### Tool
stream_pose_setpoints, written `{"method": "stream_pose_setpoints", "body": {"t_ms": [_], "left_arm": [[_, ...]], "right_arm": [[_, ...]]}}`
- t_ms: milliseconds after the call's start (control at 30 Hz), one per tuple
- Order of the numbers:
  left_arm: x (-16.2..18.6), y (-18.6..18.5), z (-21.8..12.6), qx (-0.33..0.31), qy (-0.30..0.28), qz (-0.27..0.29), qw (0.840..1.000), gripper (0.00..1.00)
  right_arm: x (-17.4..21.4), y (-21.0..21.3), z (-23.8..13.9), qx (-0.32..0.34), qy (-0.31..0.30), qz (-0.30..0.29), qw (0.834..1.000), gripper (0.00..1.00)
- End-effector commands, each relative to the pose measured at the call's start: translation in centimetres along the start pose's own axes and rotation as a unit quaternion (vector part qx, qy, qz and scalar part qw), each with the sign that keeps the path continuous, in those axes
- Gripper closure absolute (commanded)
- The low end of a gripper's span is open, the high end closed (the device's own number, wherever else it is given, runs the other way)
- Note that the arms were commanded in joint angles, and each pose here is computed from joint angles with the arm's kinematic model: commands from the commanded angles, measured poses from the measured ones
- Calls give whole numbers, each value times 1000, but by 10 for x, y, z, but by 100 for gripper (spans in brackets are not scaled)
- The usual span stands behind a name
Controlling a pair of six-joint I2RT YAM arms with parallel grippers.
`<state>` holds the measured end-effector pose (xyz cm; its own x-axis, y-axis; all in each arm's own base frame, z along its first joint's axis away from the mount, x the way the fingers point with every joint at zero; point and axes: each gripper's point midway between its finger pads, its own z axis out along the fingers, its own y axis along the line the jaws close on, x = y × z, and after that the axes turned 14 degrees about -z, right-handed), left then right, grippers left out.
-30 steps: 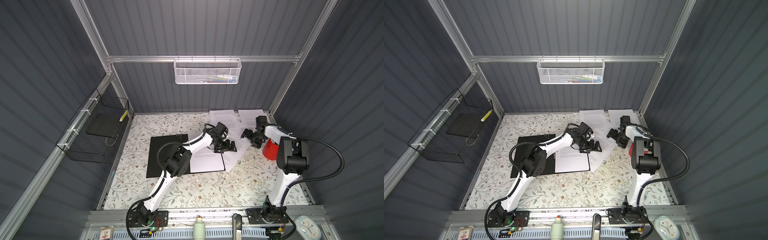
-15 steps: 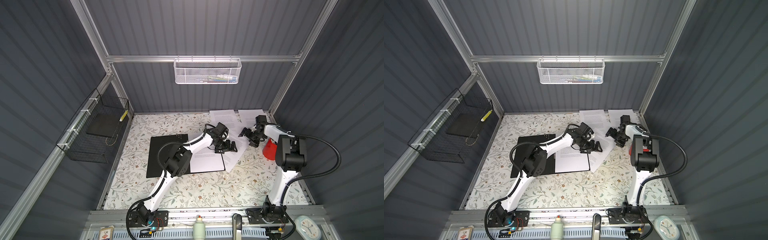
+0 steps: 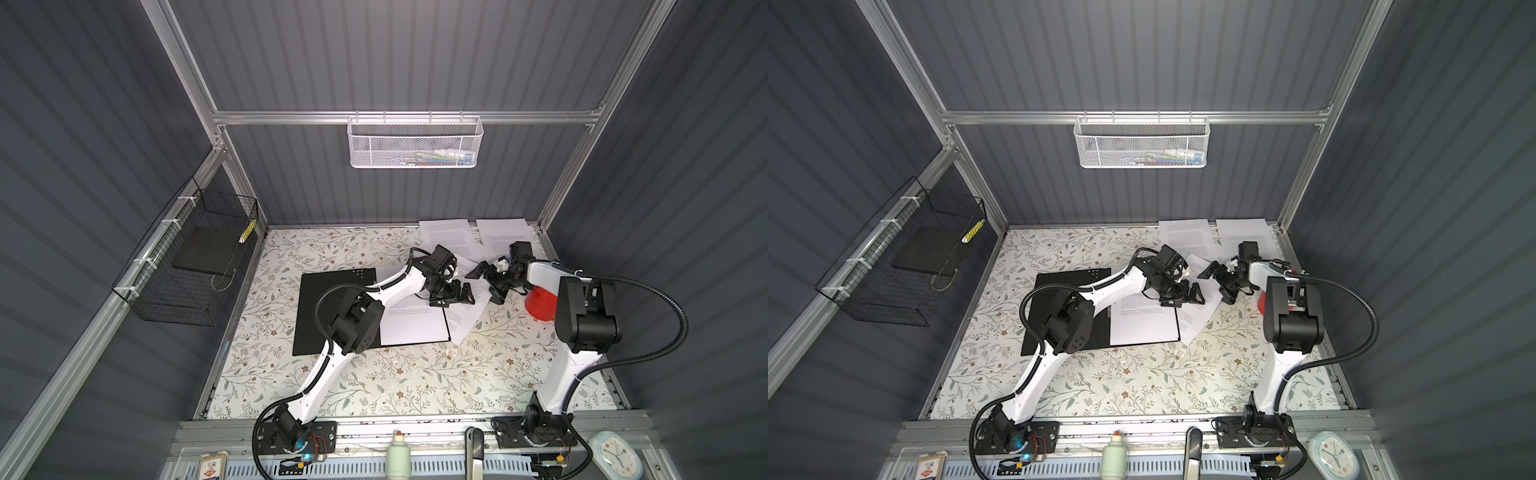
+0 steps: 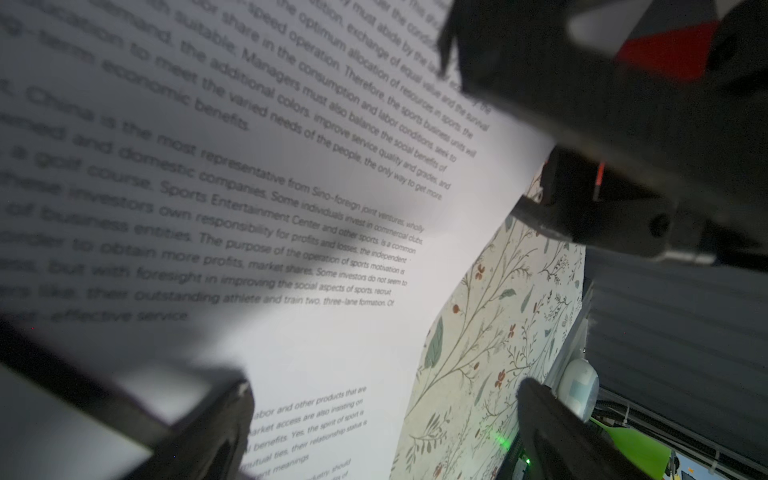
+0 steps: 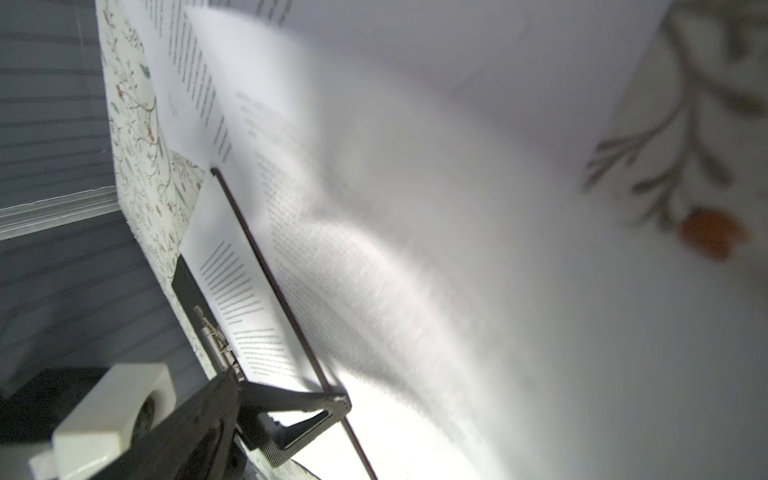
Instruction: Put the files into the folder
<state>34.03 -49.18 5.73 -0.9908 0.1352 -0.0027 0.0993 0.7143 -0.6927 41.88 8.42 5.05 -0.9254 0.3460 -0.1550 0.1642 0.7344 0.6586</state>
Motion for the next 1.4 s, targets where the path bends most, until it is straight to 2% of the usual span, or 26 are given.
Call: {"method": "stream_pose_setpoints", "body": {"t_ms": [0, 167, 433, 667, 900, 1033, 1133, 1367], "left_arm": [[26, 51, 31, -54, 56, -38, 996, 0], [26, 54, 31, -52, 59, -38, 996, 0], [22, 49, 23, -33, 53, -44, 997, 0], [18, 49, 21, -24, 52, -48, 997, 0], [16, 49, 20, -21, 51, -49, 997, 0], [16, 52, 21, -20, 54, -52, 997, 0], [15, 50, 19, -16, 53, -52, 997, 0], [9, 38, 12, 0, 44, -42, 998, 0]], "right_arm": [[0, 28, -13, -56, -20, 3, 998, 1], [6, 30, -19, -45, -34, -2, 998, 5], [14, 19, -8, -10, -49, 7, 999, 25], [19, 13, -10, 31, -66, 3, 997, 52], [32, 9, -13, 43, -72, 3, 996, 55], [38, 9, -12, 45, -69, -1, 997, 62], [42, 8, -10, 45, -66, 2, 997, 74], [42, 11, -14, 44, -70, -5, 997, 94]]}}
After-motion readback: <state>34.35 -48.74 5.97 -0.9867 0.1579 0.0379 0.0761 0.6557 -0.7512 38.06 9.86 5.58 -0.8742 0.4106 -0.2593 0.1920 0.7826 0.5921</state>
